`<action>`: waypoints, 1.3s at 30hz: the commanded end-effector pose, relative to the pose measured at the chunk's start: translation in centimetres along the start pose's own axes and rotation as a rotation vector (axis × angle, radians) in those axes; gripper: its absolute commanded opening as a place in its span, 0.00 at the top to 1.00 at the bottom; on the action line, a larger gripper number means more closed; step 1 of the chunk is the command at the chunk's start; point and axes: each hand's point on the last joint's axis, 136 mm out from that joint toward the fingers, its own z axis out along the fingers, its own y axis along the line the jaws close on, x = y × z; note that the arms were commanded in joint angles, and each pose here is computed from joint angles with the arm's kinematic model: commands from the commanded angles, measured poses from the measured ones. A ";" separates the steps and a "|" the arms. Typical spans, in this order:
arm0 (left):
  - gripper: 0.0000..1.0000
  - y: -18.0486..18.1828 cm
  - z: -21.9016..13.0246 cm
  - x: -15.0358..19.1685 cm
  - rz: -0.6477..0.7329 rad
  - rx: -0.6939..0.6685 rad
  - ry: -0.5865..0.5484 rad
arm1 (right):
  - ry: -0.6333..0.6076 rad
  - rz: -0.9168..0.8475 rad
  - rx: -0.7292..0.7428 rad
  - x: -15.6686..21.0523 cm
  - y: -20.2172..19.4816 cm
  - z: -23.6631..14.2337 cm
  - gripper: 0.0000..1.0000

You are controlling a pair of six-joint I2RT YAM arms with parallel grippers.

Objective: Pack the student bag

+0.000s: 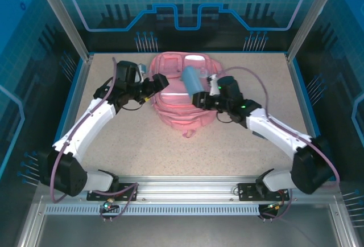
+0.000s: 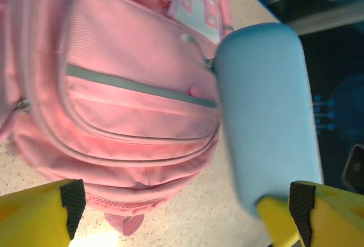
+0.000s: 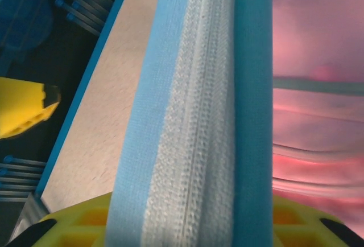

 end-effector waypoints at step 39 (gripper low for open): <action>0.66 0.2 16.1 1.5 1.373 -0.436 0.363 | -0.022 0.283 0.199 1.9 -11.7 -11.0 0.56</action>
